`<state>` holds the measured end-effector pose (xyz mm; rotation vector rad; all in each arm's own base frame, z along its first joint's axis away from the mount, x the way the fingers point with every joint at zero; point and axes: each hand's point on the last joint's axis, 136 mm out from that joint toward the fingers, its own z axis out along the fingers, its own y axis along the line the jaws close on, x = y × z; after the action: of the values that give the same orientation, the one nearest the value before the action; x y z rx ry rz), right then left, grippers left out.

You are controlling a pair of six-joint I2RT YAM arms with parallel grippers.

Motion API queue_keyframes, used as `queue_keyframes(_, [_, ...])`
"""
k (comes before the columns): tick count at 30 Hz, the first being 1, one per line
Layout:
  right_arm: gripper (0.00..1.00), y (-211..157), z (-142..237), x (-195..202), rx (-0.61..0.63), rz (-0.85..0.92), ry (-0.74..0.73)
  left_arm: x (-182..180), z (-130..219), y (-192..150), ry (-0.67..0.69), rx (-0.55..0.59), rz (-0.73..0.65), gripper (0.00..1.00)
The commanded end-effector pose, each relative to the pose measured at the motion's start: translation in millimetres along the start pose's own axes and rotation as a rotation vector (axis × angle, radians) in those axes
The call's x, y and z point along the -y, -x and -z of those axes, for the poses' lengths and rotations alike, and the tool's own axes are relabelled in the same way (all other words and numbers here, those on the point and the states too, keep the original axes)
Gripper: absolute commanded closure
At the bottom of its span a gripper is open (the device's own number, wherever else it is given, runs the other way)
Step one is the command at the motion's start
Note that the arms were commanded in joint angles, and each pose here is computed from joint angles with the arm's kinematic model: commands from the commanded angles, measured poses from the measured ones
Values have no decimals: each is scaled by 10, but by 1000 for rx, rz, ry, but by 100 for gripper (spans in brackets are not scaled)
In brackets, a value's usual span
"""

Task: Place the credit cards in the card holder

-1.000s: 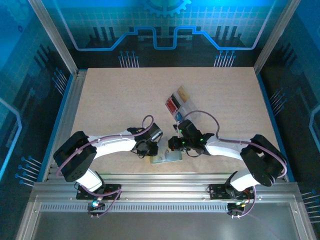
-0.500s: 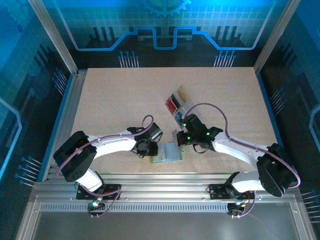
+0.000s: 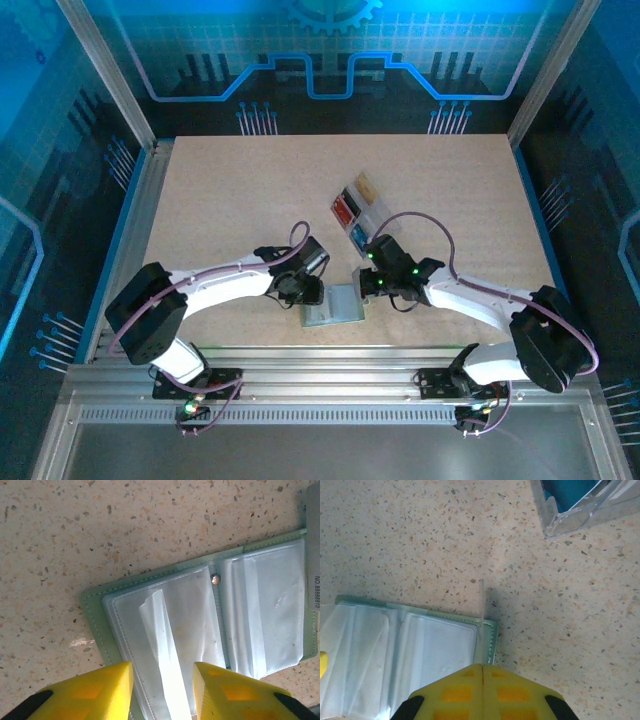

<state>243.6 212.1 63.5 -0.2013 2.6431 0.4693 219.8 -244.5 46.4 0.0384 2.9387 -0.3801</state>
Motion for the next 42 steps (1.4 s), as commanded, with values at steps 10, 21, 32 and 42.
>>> queue_keyframes(10, [100,-110,-103,-158,-58,-110,167,4,-348,-109,-14,-90,-6,65])
queue_keyframes(21, [100,-105,-121,-218,-82,-187,251,-15,-407,-159,-19,-101,5,65])
queue_keyframes(32, [100,-46,3,-337,-92,-269,394,29,-335,-122,-40,-82,11,65])
queue_keyframes(42, [100,-85,-145,-500,-121,-251,413,96,-120,-51,-106,-53,46,61])
